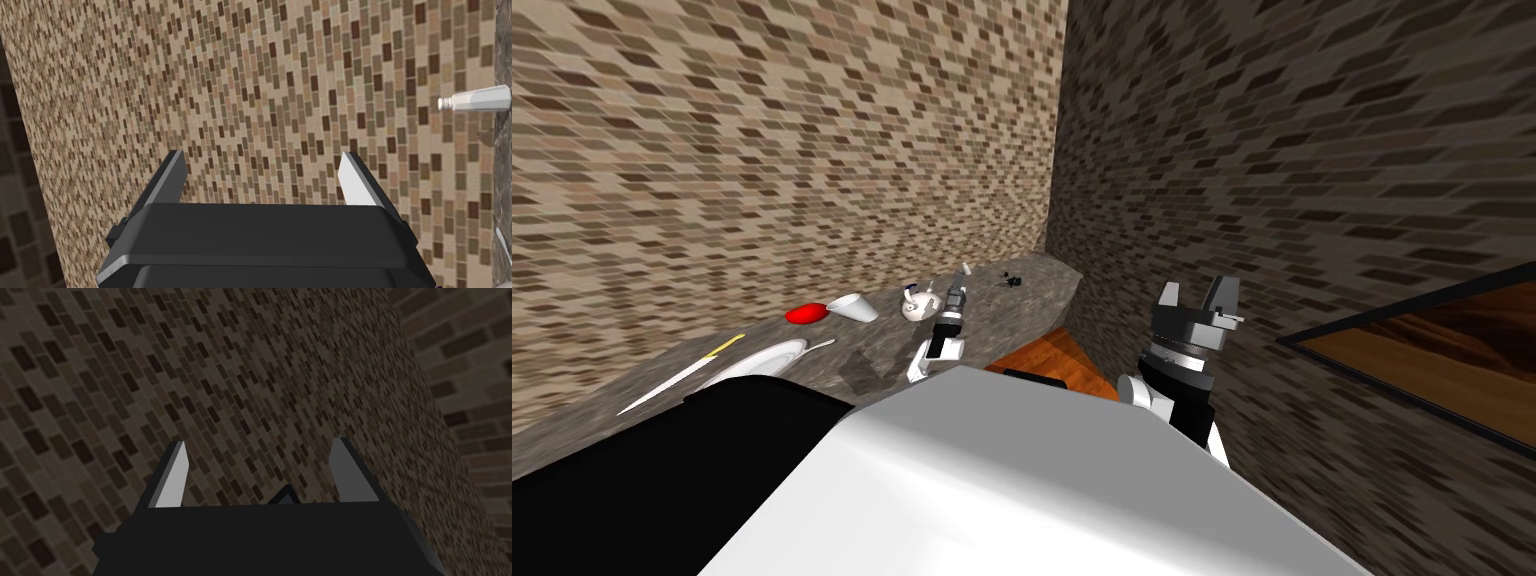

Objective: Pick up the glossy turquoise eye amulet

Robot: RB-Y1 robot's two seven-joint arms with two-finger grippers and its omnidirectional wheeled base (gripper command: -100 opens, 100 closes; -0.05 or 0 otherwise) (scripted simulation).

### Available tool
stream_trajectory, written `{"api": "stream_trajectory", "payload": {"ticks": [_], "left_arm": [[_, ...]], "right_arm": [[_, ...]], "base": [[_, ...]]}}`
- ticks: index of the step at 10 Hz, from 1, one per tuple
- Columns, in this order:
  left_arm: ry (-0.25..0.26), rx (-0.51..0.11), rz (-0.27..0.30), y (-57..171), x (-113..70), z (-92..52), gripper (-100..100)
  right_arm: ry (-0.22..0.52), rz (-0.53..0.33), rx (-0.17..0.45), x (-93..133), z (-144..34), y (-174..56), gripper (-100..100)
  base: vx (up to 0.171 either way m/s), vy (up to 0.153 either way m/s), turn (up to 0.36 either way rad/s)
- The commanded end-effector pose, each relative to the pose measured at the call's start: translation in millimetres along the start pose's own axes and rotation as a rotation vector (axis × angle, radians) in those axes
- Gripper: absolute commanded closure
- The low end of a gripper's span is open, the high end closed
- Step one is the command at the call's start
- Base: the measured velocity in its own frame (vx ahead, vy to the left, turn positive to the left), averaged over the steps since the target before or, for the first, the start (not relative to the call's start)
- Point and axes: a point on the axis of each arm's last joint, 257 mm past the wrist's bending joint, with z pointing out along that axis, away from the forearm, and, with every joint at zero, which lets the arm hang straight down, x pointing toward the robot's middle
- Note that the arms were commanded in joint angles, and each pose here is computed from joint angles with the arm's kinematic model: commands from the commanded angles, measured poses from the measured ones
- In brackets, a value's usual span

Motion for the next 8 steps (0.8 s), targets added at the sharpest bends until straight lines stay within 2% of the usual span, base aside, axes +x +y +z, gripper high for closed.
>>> {"api": "stream_trajectory", "payload": {"ticks": [1,5,8], "left_arm": [[-0.002,-0.031,0.003,15,0.3,3.4,-100],[0.005,-0.118,0.012,54,9.4,7.2,-100],[0.025,-0.190,0.028,84,22.2,12.0,-100]], "right_arm": [[0.000,0.000,0.000,0,0.0,0,0],[0.000,0.000,0.000,0,0.0,0,0],[0.000,0.000,0.000,0,0.0,0,0]], "base": [[0.030,-0.039,0.019],[0.051,-0.047,0.015],[0.098,-0.052,0.020]]}}
